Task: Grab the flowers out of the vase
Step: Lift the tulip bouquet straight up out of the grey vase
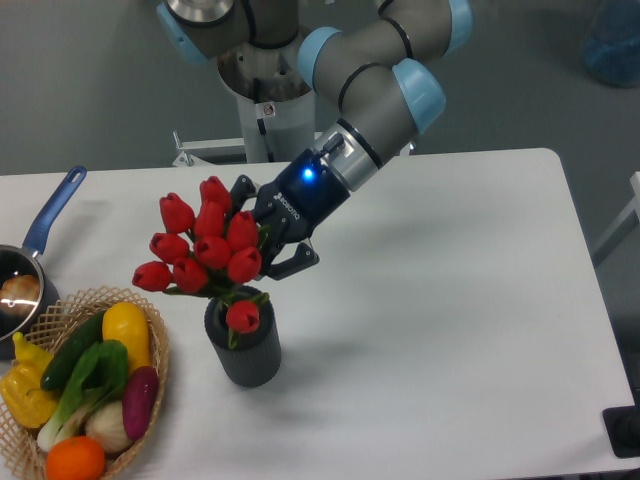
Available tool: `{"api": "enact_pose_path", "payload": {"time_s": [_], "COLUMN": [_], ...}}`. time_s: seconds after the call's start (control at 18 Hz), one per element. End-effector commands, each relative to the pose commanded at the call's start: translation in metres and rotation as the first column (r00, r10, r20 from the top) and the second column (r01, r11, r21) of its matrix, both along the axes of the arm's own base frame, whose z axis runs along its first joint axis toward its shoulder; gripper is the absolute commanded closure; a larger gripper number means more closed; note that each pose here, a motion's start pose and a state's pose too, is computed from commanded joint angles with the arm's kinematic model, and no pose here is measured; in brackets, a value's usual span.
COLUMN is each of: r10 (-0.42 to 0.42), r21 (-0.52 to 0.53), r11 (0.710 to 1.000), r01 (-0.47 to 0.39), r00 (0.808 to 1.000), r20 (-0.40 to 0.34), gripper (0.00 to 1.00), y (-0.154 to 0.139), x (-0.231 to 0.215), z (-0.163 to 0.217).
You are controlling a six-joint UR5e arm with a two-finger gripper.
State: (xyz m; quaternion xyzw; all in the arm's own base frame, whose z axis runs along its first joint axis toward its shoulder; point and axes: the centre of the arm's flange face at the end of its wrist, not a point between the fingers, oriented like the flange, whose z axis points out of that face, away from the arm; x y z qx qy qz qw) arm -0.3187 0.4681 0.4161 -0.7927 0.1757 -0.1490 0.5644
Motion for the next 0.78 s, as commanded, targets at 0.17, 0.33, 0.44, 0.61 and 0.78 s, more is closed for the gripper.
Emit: {"api": "enact_pose_path", "payload": {"time_s": [0.17, 0.33, 0.44, 0.61, 0.78], "r10": [0.022, 0.029, 0.019, 0.014, 0.018], "r21": [-0.002, 0.01, 0.041, 0.078, 0.118], "r11": [1.0, 1.0, 0.999, 0.997, 0.993], "r01": [-0.022, -0.029, -0.02, -0.017, -0.024], "r00": [1.0, 1.0, 0.999, 0.999, 0.999], "r20": [0.017, 0.01, 0.028, 0.04, 0.045], "gripper": [0.51, 0.51, 0.52, 0.54, 0.54], "y": [-0.005, -0.01, -0.01, -0.014, -0.022], "x": [0.004, 0.003, 0.004, 0.005, 0.004], "z": [0.019, 0.026, 0.03, 0.039, 0.054]}}
